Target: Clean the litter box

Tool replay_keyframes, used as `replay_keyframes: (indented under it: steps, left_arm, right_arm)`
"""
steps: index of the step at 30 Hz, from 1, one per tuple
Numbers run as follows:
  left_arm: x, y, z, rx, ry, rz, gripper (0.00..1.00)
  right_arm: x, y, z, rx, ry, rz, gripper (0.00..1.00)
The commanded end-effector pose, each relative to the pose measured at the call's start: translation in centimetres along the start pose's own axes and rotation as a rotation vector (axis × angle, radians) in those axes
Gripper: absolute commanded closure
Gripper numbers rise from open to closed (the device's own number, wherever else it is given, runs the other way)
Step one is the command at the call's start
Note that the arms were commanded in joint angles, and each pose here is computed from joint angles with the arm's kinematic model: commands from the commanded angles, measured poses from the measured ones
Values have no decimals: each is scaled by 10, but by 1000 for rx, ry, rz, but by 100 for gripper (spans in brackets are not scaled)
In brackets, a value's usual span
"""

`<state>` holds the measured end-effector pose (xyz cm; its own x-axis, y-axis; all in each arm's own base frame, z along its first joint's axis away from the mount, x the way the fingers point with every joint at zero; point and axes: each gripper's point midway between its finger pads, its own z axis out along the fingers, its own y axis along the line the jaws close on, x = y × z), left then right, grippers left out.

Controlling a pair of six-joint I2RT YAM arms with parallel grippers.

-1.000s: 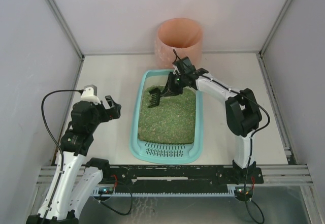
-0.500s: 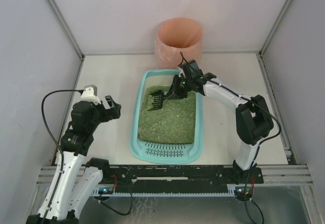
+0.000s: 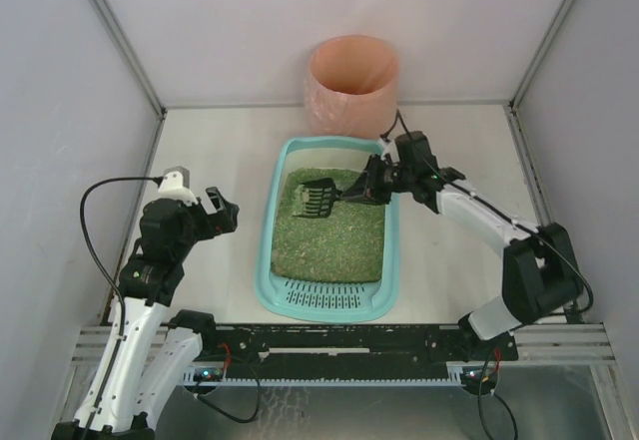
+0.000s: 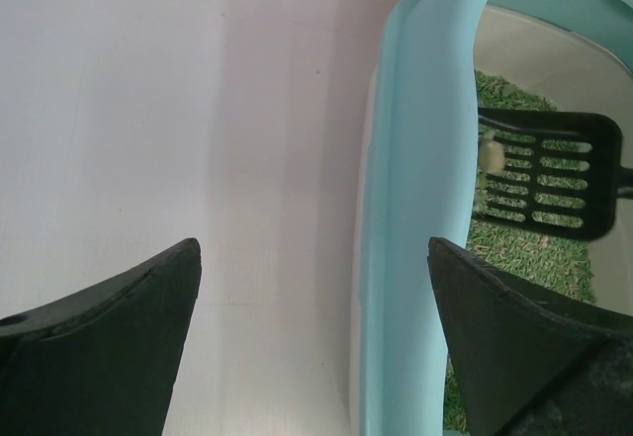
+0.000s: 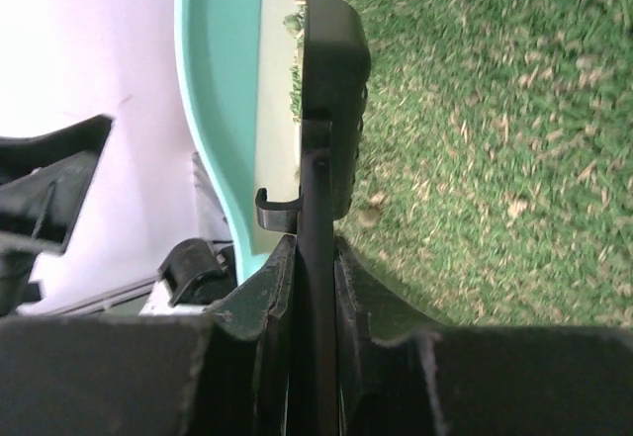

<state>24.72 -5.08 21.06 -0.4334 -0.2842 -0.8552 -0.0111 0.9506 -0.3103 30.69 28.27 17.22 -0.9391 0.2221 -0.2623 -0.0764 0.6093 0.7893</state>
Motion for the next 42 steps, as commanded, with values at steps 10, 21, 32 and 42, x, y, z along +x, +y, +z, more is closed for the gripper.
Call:
replay_keyframes:
  steps: [10, 21, 32, 42]
  left_arm:
    - [-11, 1, -5, 0, -68, -25, 0]
    - [-10, 6, -4, -29, -69, -20, 0]
    - [-9, 7, -4, -30, -69, -21, 0]
    - [-10, 9, -6, -39, -80, -18, 0]
  right_arm:
    - [14, 43, -71, -421, -110, 66, 100]
    - [7, 7, -80, -374, -191, 169, 100]
    - [0, 0, -88, -380, -258, 199, 100]
    - [-4, 30, -88, -349, -210, 78, 100]
